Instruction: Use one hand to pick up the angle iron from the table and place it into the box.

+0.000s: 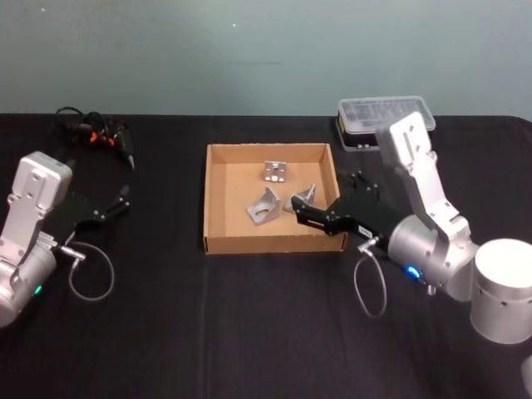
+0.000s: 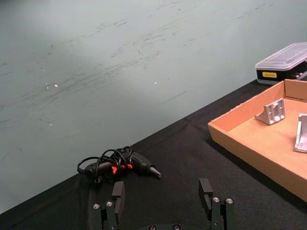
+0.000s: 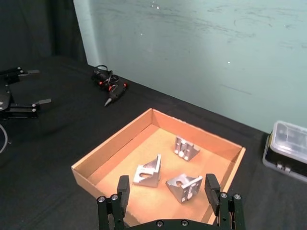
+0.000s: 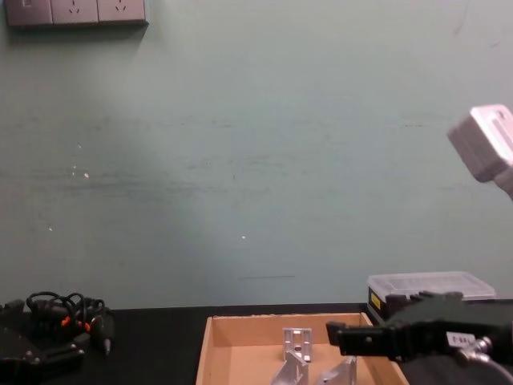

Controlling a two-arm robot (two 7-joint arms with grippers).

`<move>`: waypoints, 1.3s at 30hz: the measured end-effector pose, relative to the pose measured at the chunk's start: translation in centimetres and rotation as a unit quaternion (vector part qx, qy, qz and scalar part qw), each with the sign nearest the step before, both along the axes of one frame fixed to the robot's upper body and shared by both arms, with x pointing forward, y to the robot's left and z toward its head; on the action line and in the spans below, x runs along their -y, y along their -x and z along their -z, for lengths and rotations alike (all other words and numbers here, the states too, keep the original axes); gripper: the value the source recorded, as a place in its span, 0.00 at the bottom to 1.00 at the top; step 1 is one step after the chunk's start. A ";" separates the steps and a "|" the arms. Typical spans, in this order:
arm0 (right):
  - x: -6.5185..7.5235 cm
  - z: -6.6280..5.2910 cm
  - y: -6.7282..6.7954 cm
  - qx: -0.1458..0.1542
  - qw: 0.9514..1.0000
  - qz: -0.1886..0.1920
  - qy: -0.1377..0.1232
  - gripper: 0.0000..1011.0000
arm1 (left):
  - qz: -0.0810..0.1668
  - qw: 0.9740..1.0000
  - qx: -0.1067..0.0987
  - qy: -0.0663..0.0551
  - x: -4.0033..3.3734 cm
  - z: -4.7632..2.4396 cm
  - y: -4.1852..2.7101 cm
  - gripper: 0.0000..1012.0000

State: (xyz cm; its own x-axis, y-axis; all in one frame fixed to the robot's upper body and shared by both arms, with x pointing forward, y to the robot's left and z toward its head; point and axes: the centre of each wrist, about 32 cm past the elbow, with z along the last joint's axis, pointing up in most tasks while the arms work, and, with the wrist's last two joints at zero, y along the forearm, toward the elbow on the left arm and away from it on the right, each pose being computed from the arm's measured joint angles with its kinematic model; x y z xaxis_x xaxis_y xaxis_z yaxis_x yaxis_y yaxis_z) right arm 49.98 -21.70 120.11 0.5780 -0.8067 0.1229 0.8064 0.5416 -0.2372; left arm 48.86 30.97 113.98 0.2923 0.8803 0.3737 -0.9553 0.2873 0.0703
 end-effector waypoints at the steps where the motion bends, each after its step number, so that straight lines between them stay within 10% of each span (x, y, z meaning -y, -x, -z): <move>1: 0.1 0.4 0.3 -0.001 1.000 0.001 -0.006 0.99 | 0.000 1.000 0.000 0.000 0.00 0.00 0.00 1.00; 23: 1.1 1.7 0.5 0.012 1.000 0.018 -0.003 0.99 | 0.000 1.000 0.000 0.000 0.00 0.00 0.00 1.00; 39: 8.4 5.8 1.0 0.118 0.983 0.118 0.073 0.99 | 0.000 1.000 0.000 0.000 0.00 0.00 0.00 1.00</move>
State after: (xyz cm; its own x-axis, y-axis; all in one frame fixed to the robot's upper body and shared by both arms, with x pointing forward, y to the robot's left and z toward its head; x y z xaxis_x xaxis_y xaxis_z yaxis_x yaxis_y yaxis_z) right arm 48.96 -30.09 114.27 0.3180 -0.8790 0.3552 0.9476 0.3068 -0.0892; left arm 48.86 30.97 113.98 0.2923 0.8803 0.3737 -0.9552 0.2873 0.0703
